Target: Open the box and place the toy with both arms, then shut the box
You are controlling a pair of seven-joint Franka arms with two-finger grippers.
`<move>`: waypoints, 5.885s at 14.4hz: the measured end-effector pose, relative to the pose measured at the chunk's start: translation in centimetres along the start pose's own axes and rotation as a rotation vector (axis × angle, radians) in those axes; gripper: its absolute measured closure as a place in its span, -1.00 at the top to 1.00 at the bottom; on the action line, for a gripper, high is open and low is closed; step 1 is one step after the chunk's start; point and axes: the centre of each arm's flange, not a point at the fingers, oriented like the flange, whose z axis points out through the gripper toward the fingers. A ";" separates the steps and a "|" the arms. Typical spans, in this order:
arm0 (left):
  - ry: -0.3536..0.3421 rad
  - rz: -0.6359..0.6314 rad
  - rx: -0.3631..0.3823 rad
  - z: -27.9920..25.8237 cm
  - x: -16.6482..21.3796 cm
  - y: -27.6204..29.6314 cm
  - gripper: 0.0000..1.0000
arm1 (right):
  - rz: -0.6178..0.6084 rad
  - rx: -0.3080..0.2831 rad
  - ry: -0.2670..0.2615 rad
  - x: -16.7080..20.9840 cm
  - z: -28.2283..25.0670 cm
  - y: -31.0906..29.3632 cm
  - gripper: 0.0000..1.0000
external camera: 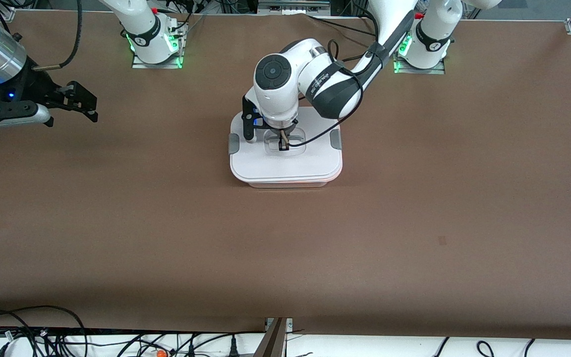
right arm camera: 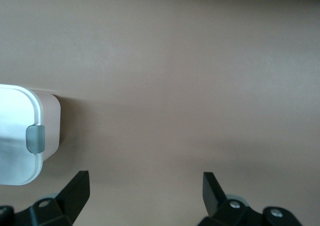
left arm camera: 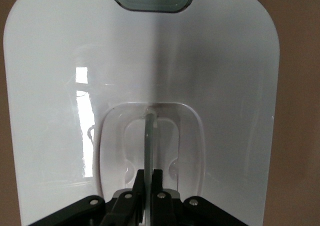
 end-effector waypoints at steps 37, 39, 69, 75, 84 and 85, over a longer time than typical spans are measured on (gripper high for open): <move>0.033 -0.054 0.022 -1.0 -0.7 -2.2 0.34 | 0.000 -0.003 0.073 2.2 -0.6 0.1 1.00; 0.065 -0.087 0.035 -2.8 -1.7 -3.8 0.74 | 0.000 -0.003 0.073 2.2 -0.6 0.1 1.00; 0.111 -1.493 0.092 -26.4 -54.2 -13.3 1.00 | -0.016 -0.003 0.029 2.5 1.0 -0.8 1.00; 0.049 -1.503 0.032 -25.7 -54.5 -12.1 1.00 | -0.019 -0.003 0.020 2.4 1.0 -1.0 1.00; 0.017 -1.511 0.002 -23.5 -54.8 -13.2 1.00 | -0.019 -0.005 -0.019 1.9 1.2 -0.9 1.00; 0.015 -1.511 0.001 -23.4 -54.8 -13.2 1.00 | -0.019 -0.006 -0.016 2.0 1.1 -0.9 1.00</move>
